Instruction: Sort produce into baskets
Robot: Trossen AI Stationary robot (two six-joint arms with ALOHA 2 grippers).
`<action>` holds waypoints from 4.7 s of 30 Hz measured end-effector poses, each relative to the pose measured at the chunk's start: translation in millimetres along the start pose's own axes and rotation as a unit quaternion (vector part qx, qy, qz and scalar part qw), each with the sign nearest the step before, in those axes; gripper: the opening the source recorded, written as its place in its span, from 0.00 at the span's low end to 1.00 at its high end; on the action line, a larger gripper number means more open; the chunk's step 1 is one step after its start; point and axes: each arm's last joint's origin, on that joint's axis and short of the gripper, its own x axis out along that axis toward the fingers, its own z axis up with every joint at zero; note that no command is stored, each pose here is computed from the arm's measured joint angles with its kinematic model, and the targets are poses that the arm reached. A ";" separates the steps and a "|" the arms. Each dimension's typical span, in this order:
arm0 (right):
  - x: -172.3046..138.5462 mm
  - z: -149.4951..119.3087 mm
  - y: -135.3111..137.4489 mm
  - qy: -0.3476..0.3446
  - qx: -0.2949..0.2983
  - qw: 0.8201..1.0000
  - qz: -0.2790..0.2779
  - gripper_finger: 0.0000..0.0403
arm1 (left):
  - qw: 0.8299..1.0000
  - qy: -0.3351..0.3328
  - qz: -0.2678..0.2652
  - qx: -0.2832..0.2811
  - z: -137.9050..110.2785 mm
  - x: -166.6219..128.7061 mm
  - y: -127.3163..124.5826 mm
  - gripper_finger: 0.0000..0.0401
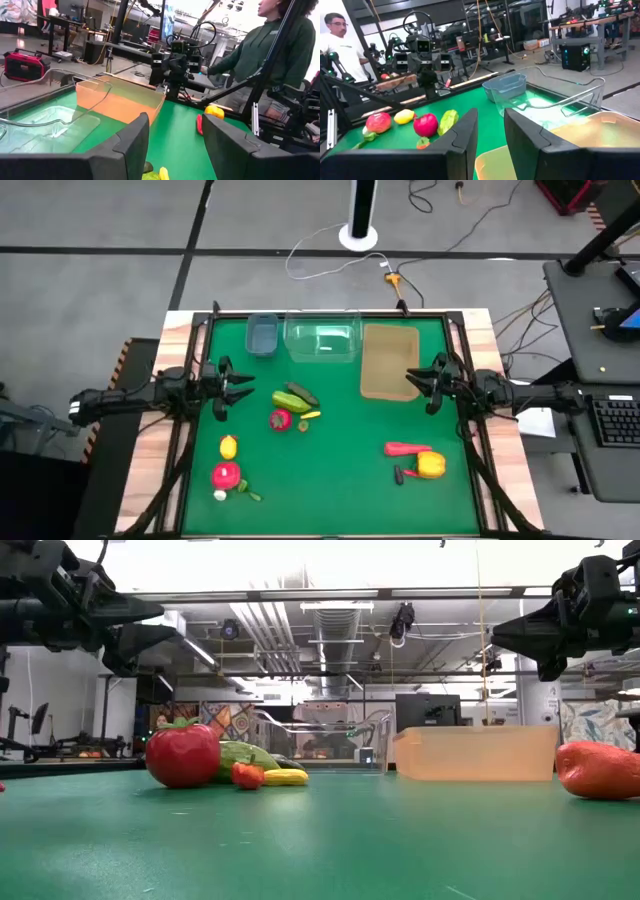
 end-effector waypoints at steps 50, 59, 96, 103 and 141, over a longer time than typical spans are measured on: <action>0.0 -0.1 0.0 0.000 0.000 1.000 0.000 0.21 | 1.000 0.000 0.000 0.000 0.1 0.0 0.0 0.41; 0.0 0.0 0.1 0.000 0.011 1.000 0.002 0.20 | 1.000 0.000 0.000 0.000 0.1 0.0 0.0 0.41; 15.8 114.4 17.1 -0.084 0.221 0.950 -0.205 0.15 | 0.961 -0.041 0.019 -0.273 5.3 -0.2 0.8 0.41; 34.8 121.4 24.2 -0.047 0.148 0.963 -0.221 0.15 | 0.917 -0.069 0.033 -0.392 7.4 -0.4 2.0 0.41; 44.5 129.9 32.8 -0.009 0.125 0.981 -0.148 0.15 | 0.853 0.470 0.181 -0.137 41.7 123.3 -75.9 0.65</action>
